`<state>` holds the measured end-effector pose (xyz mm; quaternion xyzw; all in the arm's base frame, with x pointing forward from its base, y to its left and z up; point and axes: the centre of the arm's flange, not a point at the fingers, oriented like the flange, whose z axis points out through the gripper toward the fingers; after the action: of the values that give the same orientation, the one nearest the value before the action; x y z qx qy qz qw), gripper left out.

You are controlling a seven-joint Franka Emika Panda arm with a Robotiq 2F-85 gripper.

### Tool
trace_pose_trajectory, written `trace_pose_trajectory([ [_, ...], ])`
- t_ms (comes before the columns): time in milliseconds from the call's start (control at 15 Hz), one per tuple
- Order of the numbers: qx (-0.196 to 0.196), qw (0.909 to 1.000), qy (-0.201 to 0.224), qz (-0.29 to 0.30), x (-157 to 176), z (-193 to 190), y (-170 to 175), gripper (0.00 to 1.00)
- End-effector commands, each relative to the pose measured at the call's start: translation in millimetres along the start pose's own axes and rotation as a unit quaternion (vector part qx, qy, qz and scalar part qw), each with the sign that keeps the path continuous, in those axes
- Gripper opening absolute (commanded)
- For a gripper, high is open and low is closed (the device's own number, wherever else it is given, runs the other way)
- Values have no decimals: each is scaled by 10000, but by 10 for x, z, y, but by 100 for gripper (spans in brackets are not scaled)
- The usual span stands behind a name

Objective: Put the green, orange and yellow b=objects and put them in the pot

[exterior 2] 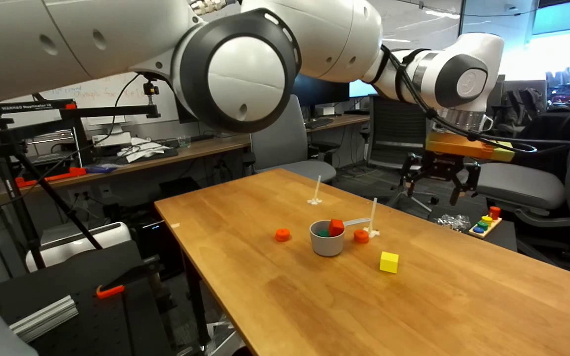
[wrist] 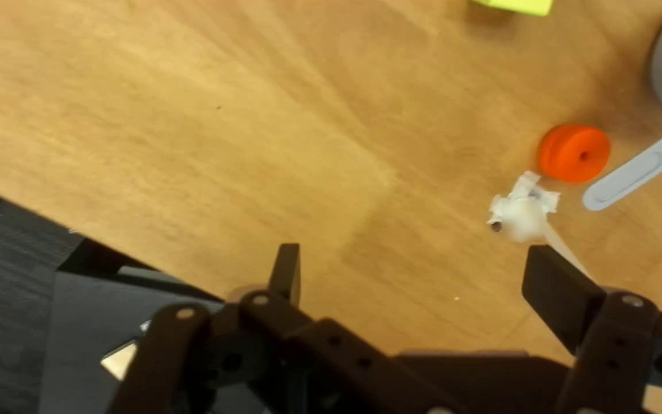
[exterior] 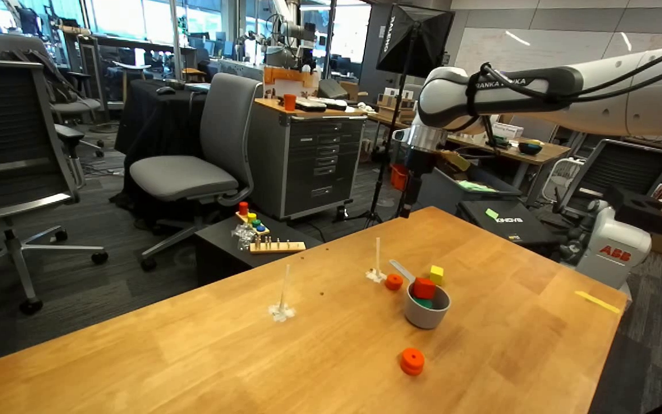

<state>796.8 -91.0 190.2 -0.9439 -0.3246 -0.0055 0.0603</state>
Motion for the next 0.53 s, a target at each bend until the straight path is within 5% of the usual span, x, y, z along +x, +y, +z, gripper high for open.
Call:
trace_pose_trajectory([
  [0,-990,9950,63,-75,-117,-12,-53,100],
  [200,-1404,9895,-305,-126,-357,197,-129,100],
  [467,-1371,9876,-724,-258,-526,581,-226,100],
])
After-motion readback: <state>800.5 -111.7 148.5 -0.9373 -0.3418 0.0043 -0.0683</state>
